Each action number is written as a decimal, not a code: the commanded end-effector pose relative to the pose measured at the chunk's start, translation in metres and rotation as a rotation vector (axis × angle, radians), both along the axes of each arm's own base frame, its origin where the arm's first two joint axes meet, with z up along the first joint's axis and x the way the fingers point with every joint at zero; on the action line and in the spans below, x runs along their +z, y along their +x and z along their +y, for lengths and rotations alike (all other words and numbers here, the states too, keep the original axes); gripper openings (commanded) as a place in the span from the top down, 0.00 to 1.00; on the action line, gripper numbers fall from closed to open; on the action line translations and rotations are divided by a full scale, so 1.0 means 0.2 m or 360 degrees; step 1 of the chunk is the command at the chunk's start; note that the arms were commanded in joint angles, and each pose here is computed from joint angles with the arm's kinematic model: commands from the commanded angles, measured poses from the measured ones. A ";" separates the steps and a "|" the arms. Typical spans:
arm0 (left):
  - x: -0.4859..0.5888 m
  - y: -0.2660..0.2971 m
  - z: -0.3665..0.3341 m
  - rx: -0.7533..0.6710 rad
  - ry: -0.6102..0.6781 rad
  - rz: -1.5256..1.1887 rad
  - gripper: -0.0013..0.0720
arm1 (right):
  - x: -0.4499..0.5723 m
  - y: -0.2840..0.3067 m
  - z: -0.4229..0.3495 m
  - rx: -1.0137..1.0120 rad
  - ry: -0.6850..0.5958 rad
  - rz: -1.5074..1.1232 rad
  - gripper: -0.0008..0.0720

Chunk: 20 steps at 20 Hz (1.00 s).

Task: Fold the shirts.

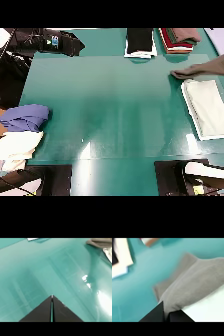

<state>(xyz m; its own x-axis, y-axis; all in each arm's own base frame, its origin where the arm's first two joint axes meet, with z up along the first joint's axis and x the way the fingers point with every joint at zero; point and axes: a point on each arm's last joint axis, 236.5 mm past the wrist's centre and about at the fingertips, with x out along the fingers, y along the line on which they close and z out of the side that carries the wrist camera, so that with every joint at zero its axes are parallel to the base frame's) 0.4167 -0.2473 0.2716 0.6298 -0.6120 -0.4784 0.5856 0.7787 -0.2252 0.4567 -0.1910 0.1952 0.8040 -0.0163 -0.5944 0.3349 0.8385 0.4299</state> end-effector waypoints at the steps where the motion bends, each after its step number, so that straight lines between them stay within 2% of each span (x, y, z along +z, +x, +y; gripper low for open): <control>1: 0.00 0.00 0.00 0.0000 -0.0003 0.0002 0.95 | 0.27 0.00 0.01 0.0021 -0.0067 -0.0130 0.97; 6: -0.01 -0.01 0.00 -0.0006 0.0008 0.0014 0.95 | 0.38 -0.12 0.03 0.0049 -0.0102 -0.0089 0.97; 11: -0.02 -0.02 0.00 -0.0018 0.0024 0.0030 0.95 | 0.30 -0.34 -0.02 -0.0058 -0.0089 -0.0025 0.97; 16: -0.02 -0.02 0.00 -0.0018 0.0024 0.0029 0.95 | -0.06 -0.75 -0.10 -0.0256 -0.0189 0.0350 0.97; 20: -0.03 -0.02 0.00 -0.0018 0.0025 0.0030 0.95 | -0.41 -1.07 -0.11 -0.0390 -0.0155 0.0625 0.97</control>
